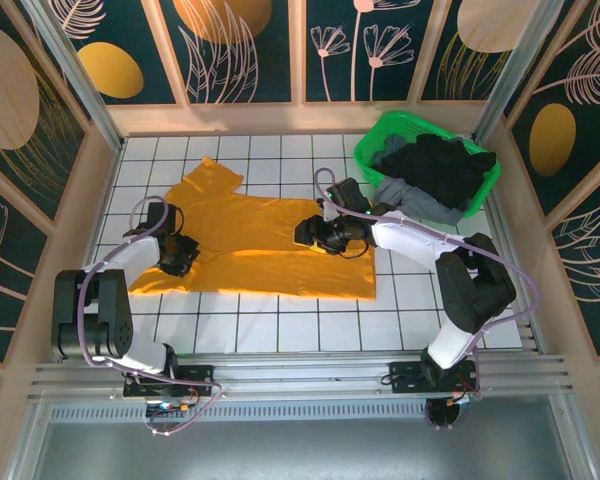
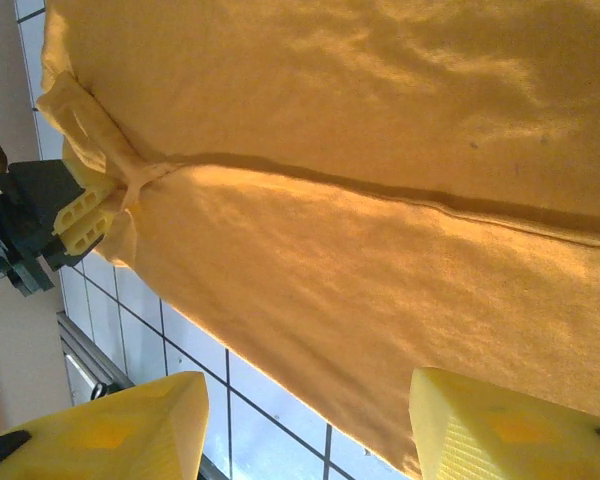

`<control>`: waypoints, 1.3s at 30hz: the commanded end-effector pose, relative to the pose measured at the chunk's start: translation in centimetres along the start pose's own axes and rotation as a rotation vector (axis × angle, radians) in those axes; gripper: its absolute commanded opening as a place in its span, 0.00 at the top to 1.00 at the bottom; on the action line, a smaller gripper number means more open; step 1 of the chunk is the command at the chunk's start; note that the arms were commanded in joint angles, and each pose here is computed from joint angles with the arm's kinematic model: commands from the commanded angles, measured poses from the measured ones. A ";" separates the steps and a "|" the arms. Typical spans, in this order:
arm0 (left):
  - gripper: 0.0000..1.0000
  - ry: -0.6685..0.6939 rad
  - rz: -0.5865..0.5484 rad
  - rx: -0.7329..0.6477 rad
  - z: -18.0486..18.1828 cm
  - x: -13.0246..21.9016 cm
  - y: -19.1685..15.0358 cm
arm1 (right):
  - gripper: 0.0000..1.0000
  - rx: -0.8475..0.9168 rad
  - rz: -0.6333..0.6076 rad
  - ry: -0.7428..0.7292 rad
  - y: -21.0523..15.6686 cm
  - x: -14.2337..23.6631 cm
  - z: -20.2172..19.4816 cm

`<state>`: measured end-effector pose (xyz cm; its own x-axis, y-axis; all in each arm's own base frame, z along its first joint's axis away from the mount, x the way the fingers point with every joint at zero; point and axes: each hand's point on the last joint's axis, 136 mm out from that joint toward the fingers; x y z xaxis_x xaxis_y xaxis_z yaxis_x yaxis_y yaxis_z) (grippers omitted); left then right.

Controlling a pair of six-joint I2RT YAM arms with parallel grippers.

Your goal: Fold and stack the t-shirts

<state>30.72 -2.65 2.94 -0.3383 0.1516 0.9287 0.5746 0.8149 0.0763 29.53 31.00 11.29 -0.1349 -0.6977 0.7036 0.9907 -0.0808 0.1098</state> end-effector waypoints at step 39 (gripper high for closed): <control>0.39 0.214 -0.203 -0.572 -12.4 2.8 4.2 | 0.46 -0.065 -0.066 -0.080 1.1 1.4 -3.3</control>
<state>41.96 -7.28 6.16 -0.2817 -0.0767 0.9564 0.8836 0.3678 0.2897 31.22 29.21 11.16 -0.1809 -0.6812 0.7094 0.9833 -0.1402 0.1160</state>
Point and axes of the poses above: each hand's point on the last joint's axis, 136 mm out from that joint toward the fingers, its own x axis back along the fingers, its own z axis along the line the jaws close on, y = z × x, and after that the axes turned 5 degrees about -x, right-handed
